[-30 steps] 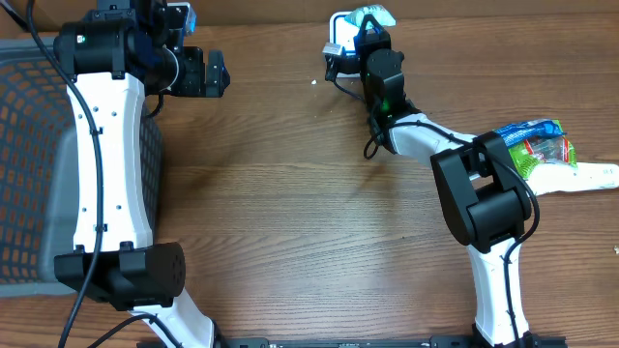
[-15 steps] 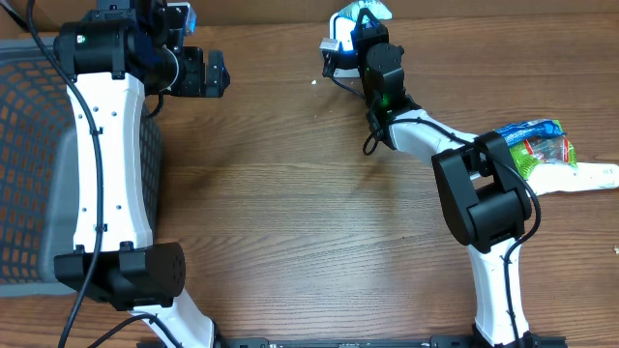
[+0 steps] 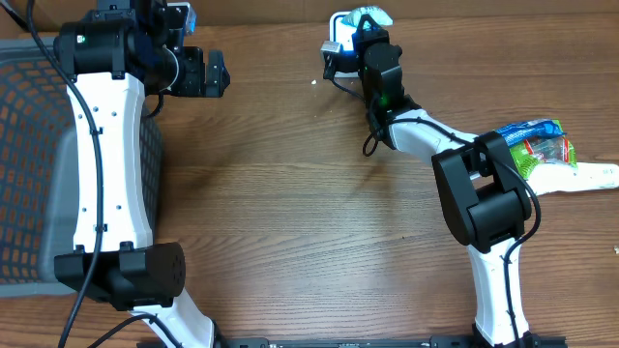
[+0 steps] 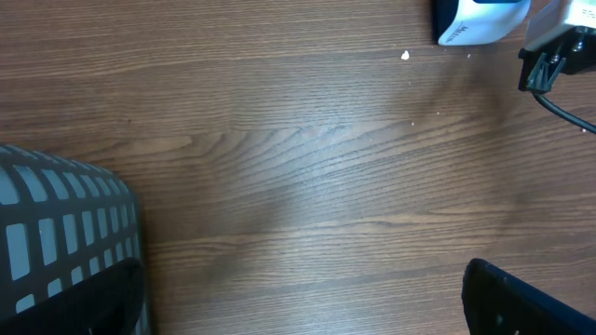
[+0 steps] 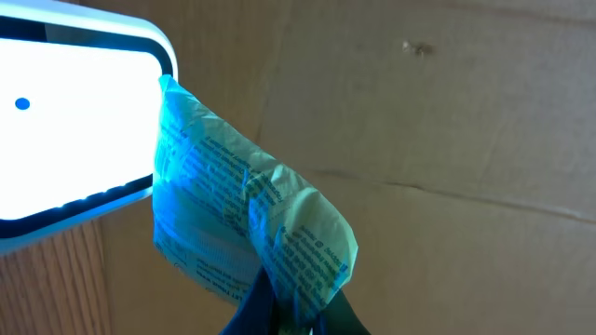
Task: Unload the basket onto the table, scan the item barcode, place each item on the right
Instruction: 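Hold the mint-green pack's barcode in front of the scanner, then carry the mint-green pack right and drop it on the pile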
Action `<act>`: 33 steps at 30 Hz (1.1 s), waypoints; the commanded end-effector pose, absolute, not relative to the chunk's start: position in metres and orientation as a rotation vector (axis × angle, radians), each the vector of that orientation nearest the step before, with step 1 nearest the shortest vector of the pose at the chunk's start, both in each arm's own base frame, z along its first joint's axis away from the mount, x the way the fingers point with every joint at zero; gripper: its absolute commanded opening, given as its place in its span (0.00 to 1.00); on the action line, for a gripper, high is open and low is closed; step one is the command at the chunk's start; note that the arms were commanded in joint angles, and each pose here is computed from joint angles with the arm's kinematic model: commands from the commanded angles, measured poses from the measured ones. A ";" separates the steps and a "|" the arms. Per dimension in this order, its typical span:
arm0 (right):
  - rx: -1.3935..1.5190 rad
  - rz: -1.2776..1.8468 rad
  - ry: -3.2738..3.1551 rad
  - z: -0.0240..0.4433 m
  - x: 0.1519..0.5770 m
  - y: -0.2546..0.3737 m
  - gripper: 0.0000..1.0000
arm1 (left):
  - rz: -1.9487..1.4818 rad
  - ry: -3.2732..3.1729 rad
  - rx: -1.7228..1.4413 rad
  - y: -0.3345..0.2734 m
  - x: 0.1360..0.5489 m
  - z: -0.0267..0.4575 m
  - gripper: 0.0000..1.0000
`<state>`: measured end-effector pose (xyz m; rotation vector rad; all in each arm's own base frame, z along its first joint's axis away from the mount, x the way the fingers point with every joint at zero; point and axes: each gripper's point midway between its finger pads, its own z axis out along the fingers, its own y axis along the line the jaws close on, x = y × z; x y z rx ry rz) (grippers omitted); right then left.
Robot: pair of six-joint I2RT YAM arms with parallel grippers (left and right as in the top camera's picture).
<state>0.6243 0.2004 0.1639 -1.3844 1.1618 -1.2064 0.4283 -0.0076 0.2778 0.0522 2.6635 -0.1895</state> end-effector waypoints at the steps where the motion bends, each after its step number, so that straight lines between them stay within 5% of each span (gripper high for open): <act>1: -1.242 -1.186 1.176 0.207 0.623 0.205 0.04 | -0.206 2.668 0.047 -0.008 0.430 0.275 1.00; 16: -1.136 -0.952 1.500 0.280 0.530 0.241 0.04 | -0.206 2.668 0.047 -0.008 0.430 0.275 1.00; 27: -0.676 0.091 2.354 0.156 0.413 0.297 0.04 | -0.206 2.668 0.047 -0.008 0.430 0.275 1.00; 33: -0.404 0.243 2.569 0.148 0.396 0.271 0.04 | -0.206 2.668 0.047 -0.008 0.430 0.275 1.00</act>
